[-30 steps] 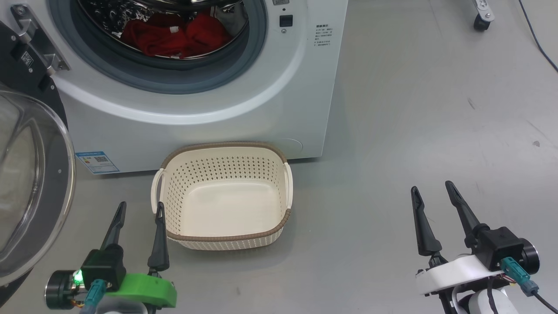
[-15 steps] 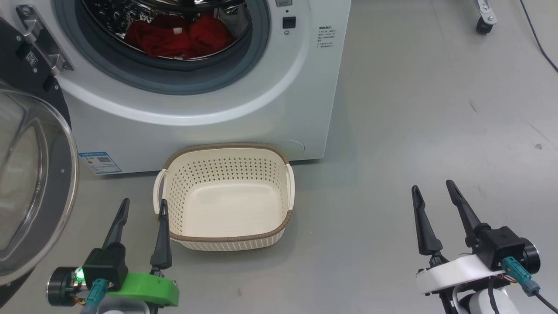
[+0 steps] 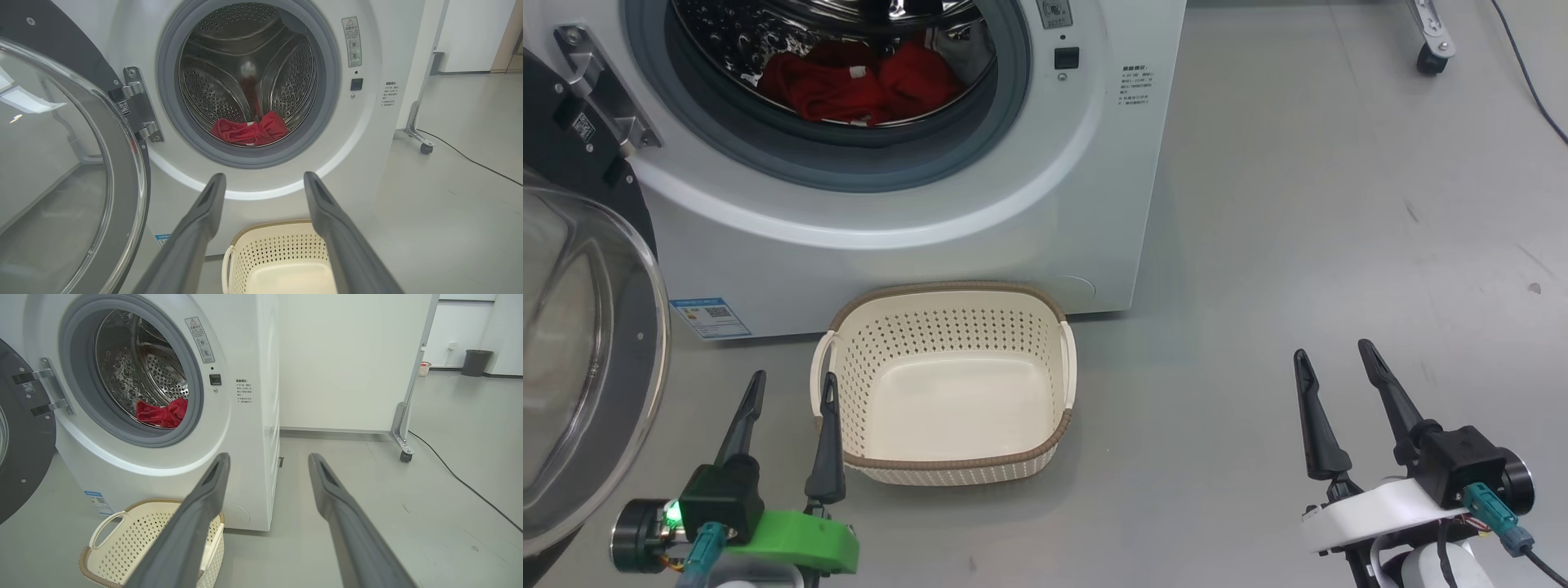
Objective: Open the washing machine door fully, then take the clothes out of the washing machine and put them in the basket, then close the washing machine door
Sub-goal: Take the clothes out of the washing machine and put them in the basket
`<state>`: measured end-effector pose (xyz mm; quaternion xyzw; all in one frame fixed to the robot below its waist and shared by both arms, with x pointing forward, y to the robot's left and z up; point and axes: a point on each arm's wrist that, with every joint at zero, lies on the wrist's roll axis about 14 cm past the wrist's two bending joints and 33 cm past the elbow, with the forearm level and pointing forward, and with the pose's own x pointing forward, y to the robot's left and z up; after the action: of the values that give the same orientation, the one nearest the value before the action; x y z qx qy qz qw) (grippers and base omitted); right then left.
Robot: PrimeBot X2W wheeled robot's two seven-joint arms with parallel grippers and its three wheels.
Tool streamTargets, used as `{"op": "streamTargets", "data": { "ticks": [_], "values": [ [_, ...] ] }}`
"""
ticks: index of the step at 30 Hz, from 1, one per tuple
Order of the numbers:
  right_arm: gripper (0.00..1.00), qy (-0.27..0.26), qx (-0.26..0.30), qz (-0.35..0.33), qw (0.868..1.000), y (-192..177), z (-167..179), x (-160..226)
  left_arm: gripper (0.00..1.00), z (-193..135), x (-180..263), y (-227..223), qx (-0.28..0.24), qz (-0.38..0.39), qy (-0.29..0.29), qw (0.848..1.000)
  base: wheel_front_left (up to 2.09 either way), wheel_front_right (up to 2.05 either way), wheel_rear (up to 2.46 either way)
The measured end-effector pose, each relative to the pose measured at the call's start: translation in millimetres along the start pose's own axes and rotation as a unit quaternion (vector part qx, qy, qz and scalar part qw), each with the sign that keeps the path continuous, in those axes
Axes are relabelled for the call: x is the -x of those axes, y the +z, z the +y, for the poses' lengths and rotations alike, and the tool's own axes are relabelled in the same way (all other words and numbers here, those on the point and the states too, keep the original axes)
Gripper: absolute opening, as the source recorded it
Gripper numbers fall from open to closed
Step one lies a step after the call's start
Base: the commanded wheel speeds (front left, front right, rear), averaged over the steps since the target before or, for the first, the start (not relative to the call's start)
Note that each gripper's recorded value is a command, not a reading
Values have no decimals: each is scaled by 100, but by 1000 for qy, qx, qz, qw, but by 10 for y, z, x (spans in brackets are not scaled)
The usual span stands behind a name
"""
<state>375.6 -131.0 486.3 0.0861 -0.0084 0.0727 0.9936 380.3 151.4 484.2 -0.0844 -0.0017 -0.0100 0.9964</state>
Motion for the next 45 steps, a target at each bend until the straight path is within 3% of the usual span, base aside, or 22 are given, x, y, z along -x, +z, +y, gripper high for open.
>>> {"op": "streamTargets", "data": {
  "ticks": [26, 45],
  "values": [
    [100, 11, -2, 5, 1000, -30, 76, 20, 100, 10, 66, 20, 0, -2, 3, 1000, 110, -110, 0],
    [100, 15, -7, 5, 1000, -32, 109, 11, 100, 43, 92, -19, -2, 4, 10, 1000, 37, -37, 0]
  ]
}}
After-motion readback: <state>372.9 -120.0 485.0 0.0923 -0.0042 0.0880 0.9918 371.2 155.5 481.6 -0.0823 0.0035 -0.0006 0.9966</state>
